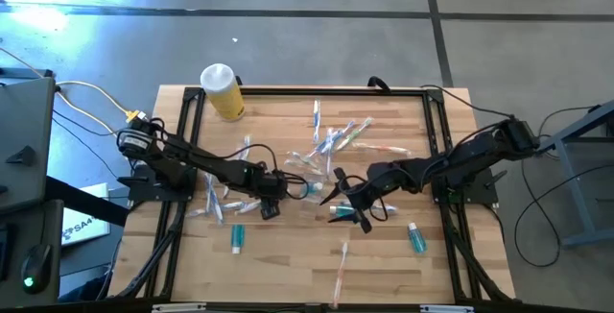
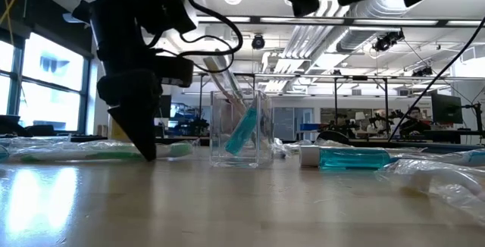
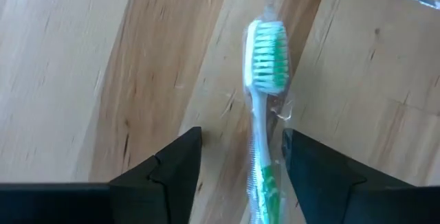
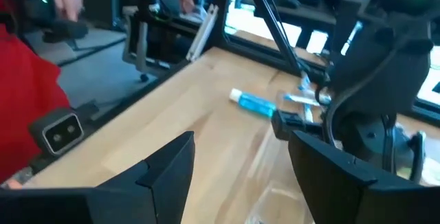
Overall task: Pick & Place toothbrushing station
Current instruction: Put the green toothbrush into the transparent organizer
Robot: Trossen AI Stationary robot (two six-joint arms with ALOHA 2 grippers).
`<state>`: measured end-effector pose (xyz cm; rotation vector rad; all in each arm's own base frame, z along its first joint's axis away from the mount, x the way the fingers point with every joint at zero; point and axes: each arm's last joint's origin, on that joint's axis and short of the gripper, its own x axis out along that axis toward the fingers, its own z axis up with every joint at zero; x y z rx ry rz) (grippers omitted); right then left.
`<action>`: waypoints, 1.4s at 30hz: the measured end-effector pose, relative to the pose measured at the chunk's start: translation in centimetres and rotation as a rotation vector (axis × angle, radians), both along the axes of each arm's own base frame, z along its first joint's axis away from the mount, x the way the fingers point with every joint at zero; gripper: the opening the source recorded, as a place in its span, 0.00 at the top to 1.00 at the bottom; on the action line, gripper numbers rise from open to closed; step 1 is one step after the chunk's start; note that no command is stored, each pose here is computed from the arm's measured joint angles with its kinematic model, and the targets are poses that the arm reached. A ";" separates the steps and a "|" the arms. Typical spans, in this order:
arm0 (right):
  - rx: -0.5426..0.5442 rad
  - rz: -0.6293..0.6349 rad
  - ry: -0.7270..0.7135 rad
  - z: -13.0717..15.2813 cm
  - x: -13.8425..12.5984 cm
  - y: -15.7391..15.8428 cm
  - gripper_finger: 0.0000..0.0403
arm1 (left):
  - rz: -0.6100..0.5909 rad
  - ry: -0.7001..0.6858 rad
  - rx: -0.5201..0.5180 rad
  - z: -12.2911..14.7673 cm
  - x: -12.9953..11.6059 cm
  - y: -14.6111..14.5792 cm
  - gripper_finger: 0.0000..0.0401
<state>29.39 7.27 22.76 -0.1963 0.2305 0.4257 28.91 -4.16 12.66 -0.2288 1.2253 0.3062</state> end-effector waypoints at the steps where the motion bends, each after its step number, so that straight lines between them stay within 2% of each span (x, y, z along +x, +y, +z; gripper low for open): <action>1: -0.005 -0.006 0.005 -0.1 0.0 0.1 0.43 | 0.007 0.001 -0.002 0.0 0.0 0.0 0.56; 4: -0.029 -0.017 0.008 -0.2 -0.1 0.4 0.43 | 0.012 -0.008 -0.005 0.1 -0.1 -0.1 0.70; 8: -0.055 -0.068 0.020 -0.3 -0.2 0.6 0.43 | -0.001 -0.013 -0.007 0.5 -0.1 -0.3 0.94; 9: -0.062 -0.086 0.020 -0.4 -0.2 0.6 0.43 | -0.005 -0.019 -0.007 0.8 -0.2 -0.4 0.96; 13: -0.087 -0.138 0.030 -0.5 -0.3 0.7 0.43 | -0.014 -0.024 0.028 1.8 -0.4 -0.8 0.98; 16: -0.101 -0.174 0.036 -0.6 -0.3 0.6 0.43 | -0.030 0.057 0.070 2.9 -1.2 -1.2 0.99; 23: -0.138 -0.301 0.025 -0.5 -0.2 0.2 0.43 | -0.058 0.003 0.212 9.2 -1.5 -3.3 1.00; 28: -0.146 -0.346 -0.011 -0.2 -0.1 0.1 0.43 | -0.187 -0.275 0.339 14.9 -1.7 -5.5 1.00; 33: -0.124 -0.343 -0.093 0.6 0.1 0.2 0.43 | -0.312 -0.640 0.341 19.7 -2.2 -5.8 1.00; 38: -0.134 -0.312 -0.217 1.7 0.1 0.9 0.43 | -0.389 -0.859 0.348 20.4 -1.9 -5.4 0.99; 42: -0.177 -0.285 -0.329 2.7 -0.1 1.6 0.43 | -0.448 -0.996 0.287 19.8 -1.2 -5.0 0.99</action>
